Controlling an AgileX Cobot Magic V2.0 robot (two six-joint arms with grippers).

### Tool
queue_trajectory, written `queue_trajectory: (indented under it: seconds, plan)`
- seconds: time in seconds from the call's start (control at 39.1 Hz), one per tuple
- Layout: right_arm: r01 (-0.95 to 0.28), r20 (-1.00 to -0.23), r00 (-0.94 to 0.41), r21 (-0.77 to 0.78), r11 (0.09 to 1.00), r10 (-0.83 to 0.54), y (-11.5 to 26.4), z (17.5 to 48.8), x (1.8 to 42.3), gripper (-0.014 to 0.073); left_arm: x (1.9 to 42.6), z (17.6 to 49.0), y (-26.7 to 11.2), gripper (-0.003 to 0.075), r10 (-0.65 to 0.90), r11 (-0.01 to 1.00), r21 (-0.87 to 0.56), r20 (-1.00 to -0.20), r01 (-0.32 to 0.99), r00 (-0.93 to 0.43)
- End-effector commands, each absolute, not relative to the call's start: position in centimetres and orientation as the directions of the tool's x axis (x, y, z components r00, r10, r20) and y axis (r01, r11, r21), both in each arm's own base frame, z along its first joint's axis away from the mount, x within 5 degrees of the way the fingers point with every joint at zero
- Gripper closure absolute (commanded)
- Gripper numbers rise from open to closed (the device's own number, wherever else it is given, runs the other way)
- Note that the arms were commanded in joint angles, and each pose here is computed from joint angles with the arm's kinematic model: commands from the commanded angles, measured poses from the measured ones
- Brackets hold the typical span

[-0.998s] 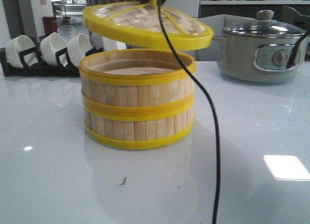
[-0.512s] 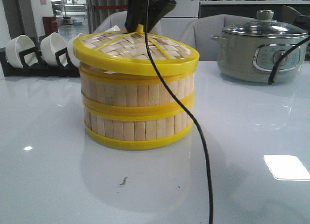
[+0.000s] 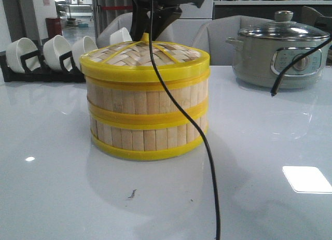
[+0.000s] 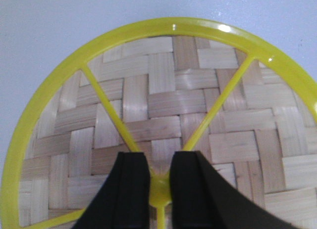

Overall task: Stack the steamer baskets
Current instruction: 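Lower the lid onto the top basket and open the right gripper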

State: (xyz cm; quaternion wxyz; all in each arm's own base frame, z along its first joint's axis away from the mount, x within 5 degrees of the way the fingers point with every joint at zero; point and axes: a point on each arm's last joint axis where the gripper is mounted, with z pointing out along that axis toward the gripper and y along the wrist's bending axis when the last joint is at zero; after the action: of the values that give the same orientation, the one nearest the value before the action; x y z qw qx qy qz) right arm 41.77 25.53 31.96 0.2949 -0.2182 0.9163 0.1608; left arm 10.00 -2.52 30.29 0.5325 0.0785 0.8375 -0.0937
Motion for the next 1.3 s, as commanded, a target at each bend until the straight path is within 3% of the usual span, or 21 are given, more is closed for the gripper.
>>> queue_trajectory:
  seconds: [0.0, 1.28]
  plan:
    - [-0.514, -0.723, -0.645, 0.17, 0.841, -0.248, 24.88, 36.76, 40.78, 0.0568, 10.35, 31.95, -2.49, 0.0635, -0.015, 0.971, -0.091, -0.946, 0.22, -0.323]
    - [-0.508, -0.728, -0.634, 0.139, 0.85, -0.26, 24.66, 36.58, 41.09, 0.0566, 10.35, 31.95, -2.49, 0.0635, -0.015, 0.971, -0.091, -0.946, 0.22, -0.323]
